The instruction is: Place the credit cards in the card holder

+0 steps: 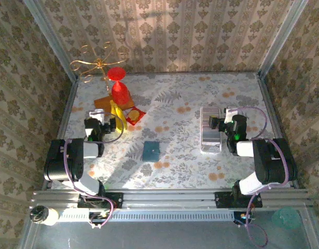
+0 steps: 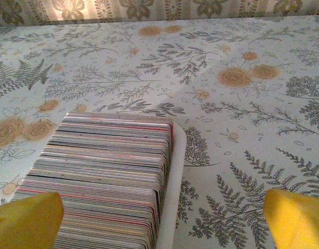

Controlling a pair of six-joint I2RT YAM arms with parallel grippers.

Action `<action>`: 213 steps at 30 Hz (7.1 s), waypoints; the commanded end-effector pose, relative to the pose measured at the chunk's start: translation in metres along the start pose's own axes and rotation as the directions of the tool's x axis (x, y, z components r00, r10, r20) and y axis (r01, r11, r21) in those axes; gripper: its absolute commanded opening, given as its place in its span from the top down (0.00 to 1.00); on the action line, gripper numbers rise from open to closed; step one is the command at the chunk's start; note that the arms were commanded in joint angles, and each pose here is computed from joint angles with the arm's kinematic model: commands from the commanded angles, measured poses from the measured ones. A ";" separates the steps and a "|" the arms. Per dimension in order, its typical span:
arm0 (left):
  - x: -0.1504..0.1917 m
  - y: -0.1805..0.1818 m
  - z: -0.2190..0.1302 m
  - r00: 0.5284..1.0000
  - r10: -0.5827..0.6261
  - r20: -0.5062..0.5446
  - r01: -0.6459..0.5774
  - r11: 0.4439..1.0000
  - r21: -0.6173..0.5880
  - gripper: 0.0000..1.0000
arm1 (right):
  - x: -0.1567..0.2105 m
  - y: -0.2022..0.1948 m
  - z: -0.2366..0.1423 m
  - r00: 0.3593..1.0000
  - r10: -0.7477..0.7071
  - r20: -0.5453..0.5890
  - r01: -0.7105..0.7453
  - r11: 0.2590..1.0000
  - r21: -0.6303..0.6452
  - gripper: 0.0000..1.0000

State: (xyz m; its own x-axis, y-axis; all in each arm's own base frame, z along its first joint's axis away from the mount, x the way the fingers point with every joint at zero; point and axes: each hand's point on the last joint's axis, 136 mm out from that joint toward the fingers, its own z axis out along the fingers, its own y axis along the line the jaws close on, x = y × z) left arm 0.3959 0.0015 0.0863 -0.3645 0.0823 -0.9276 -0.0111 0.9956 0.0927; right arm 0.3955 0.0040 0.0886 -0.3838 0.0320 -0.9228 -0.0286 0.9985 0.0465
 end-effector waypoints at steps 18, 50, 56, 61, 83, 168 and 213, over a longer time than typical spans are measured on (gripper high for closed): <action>-0.011 0.000 0.000 0.999 0.016 0.038 -0.016 1.000 -0.002 0.00 | -0.010 -0.001 0.001 0.999 -0.001 0.036 0.001 1.000 0.016 0.00; -0.059 0.017 -0.103 0.906 -0.391 -0.165 0.383 0.920 -0.080 0.00 | -0.052 -0.047 -0.141 0.932 0.339 -0.125 -0.284 0.901 0.328 0.00; -0.028 0.025 -0.143 0.777 -0.594 -0.211 0.569 0.805 -0.171 0.00 | -0.058 -0.035 -0.164 0.871 0.482 -0.097 -0.443 0.854 0.271 0.02; -0.016 -0.002 -0.181 0.682 -0.665 -0.304 0.680 0.730 -0.072 0.00 | -0.055 -0.003 -0.174 0.819 0.529 -0.224 -0.506 0.848 0.156 0.09; 0.070 -0.170 -0.217 0.474 -0.387 -0.791 0.765 0.626 0.153 0.26 | 0.023 0.243 -0.177 0.703 0.243 -0.668 -0.462 0.871 -0.168 0.66; -0.050 -0.239 -0.232 0.715 -0.171 -0.678 0.665 0.466 0.583 1.00 | 0.031 0.308 -0.140 0.661 0.363 -0.657 -0.551 0.829 -0.095 0.64; -0.029 -0.242 -0.237 0.655 -0.182 -0.733 0.720 0.445 0.533 1.00 | 0.016 0.294 -0.146 0.695 0.344 -0.631 -0.583 0.783 -0.216 0.44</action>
State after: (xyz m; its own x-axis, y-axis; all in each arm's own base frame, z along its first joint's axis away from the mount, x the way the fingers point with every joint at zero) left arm 0.1901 -0.2477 0.1712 -0.9194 -0.1584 -0.3601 0.2171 0.5591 -0.8002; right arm 0.2469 0.2861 0.1460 -0.8404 0.3724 -0.3937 0.0094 0.7364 0.6765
